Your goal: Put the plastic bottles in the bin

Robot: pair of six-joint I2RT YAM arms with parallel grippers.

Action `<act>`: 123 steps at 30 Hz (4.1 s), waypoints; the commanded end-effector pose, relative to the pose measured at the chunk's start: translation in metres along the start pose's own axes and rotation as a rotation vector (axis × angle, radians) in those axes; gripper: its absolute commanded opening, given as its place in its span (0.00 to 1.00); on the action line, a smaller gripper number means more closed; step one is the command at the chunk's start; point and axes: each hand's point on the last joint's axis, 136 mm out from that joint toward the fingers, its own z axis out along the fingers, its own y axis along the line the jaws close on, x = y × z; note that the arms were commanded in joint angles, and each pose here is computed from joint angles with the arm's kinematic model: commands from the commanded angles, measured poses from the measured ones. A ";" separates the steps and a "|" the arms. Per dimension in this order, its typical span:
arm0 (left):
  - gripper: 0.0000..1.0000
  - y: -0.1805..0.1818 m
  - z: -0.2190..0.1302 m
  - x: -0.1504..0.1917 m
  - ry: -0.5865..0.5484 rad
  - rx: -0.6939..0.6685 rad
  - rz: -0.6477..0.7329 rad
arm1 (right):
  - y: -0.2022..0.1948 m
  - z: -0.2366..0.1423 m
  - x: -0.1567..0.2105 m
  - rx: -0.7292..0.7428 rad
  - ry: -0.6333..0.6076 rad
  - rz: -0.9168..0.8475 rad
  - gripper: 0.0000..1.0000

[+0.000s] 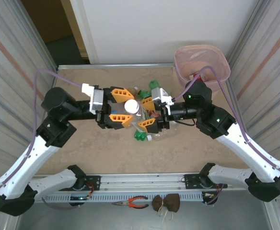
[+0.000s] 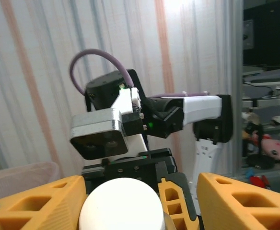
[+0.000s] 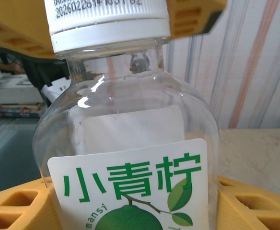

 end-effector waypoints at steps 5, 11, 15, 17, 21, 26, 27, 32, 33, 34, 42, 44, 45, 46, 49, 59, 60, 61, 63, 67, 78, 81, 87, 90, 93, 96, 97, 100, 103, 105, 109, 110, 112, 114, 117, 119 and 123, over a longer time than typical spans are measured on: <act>0.68 0.005 -0.029 -0.005 -0.008 -0.202 0.057 | -0.061 -0.023 -0.014 0.273 -0.015 0.004 0.55; 0.70 0.014 -0.050 0.008 0.022 -0.352 0.030 | -0.137 -0.060 -0.020 0.588 0.027 0.044 0.53; 0.70 0.017 -0.057 0.020 0.047 -0.396 0.010 | -0.185 -0.098 -0.021 0.791 0.070 0.069 0.51; 0.70 0.019 -0.057 0.027 0.057 -0.404 -0.005 | -0.206 -0.116 -0.021 0.865 0.079 0.079 0.51; 0.70 0.022 -0.055 0.040 0.083 -0.409 -0.031 | -0.245 -0.158 -0.013 1.017 0.121 0.108 0.51; 0.70 0.028 -0.052 0.055 0.116 -0.416 -0.064 | -0.287 -0.211 0.013 1.181 0.199 0.175 0.53; 0.70 0.029 -0.051 0.058 0.119 -0.416 -0.071 | -0.296 -0.223 0.021 1.214 0.217 0.199 0.52; 0.70 0.032 -0.045 0.070 0.126 -0.400 -0.104 | -0.322 -0.263 0.057 1.327 0.313 0.296 0.52; 0.70 0.033 -0.043 0.072 0.129 -0.398 -0.110 | -0.326 -0.269 0.064 1.347 0.338 0.310 0.52; 0.70 0.034 -0.042 0.074 0.135 -0.398 -0.117 | -0.330 -0.275 0.076 1.365 0.373 0.333 0.52; 0.68 0.039 -0.038 0.086 0.156 -0.398 -0.145 | -0.351 -0.298 0.145 1.407 0.590 0.505 0.51; 0.69 0.039 -0.038 0.088 0.150 -0.396 -0.150 | -0.353 -0.299 0.165 1.401 0.656 0.558 0.51; 0.69 0.038 -0.038 0.088 0.149 -0.396 -0.152 | -0.354 -0.300 0.174 1.399 0.684 0.581 0.51; 0.69 0.039 -0.038 0.089 0.149 -0.397 -0.153 | -0.354 -0.301 0.182 1.402 0.711 0.605 0.51; 0.68 0.040 -0.038 0.092 0.150 -0.403 -0.156 | -0.352 -0.304 0.208 1.404 0.780 0.685 0.53; 0.68 0.041 -0.039 0.098 0.167 -0.414 -0.161 | -0.344 -0.308 0.287 1.380 0.919 0.948 0.55; 0.69 0.042 -0.040 0.098 0.167 -0.417 -0.162 | -0.344 -0.307 0.295 1.369 0.929 0.962 0.55; 0.69 0.041 -0.040 0.097 0.163 -0.416 -0.161 | -0.344 -0.306 0.301 1.359 0.935 0.980 0.55; 0.68 0.041 -0.040 0.097 0.161 -0.418 -0.161 | -0.345 -0.304 0.312 1.345 0.944 1.006 0.55; 0.69 0.042 -0.041 0.096 0.159 -0.424 -0.163 | -0.345 -0.299 0.326 1.317 0.956 1.045 0.57; 0.69 0.047 -0.045 0.100 0.161 -0.464 -0.168 | -0.343 -0.301 0.297 1.341 0.917 1.007 0.76; 0.69 0.049 -0.046 0.105 0.182 -0.477 -0.171 | -0.340 -0.303 0.278 1.359 0.891 0.976 0.81; 0.70 0.057 -0.047 0.117 0.239 -0.513 -0.191 | -0.331 -0.302 0.235 1.380 0.805 0.912 0.83; 0.69 0.062 -0.046 0.126 0.281 -0.525 -0.210 | -0.326 -0.301 0.209 1.391 0.755 0.868 0.83; 0.69 0.065 -0.042 0.136 0.322 -0.516 -0.229 | -0.320 -0.301 0.183 1.409 0.709 0.822 0.83; 0.69 0.067 -0.038 0.145 0.357 -0.502 -0.245 | -0.314 -0.298 0.159 1.421 0.656 0.775 0.84; 0.68 0.067 -0.036 0.147 0.366 -0.496 -0.251 | -0.312 -0.297 0.153 1.424 0.643 0.762 0.84; 0.68 0.067 -0.032 0.155 0.388 -0.478 -0.262 | -0.305 -0.296 0.132 1.432 0.586 0.725 0.84; 0.67 0.068 -0.030 0.166 0.419 -0.467 -0.278 | -0.297 -0.292 0.113 1.426 0.523 0.693 0.84; 0.66 0.070 -0.029 0.174 0.450 -0.464 -0.290 | -0.291 -0.288 0.102 1.420 0.481 0.671 0.84; 0.63 0.071 -0.025 0.193 0.521 -0.447 -0.323 | -0.278 -0.278 0.084 1.387 0.369 0.642 0.84; 0.63 0.071 -0.024 0.198 0.539 -0.441 -0.332 | -0.274 -0.276 0.080 1.378 0.340 0.637 0.83; 0.62 0.072 -0.021 0.208 0.570 -0.434 -0.344 | -0.267 -0.273 0.074 1.363 0.288 0.624 0.84; 0.59 0.071 -0.018 0.218 0.605 -0.419 -0.355 | -0.260 -0.271 0.081 1.344 0.258 0.641 0.84; 0.59 0.068 -0.011 0.236 0.677 -0.399 -0.351 | -0.249 -0.272 0.083 1.335 0.200 0.654 0.84; 0.59 0.065 -0.006 0.249 0.745 -0.387 -0.336 | -0.242 -0.272 0.087 1.326 0.179 0.660 0.84; 0.59 0.059 0.002 0.281 0.885 -0.364 -0.327 | -0.229 -0.272 0.093 1.322 0.156 0.665 0.83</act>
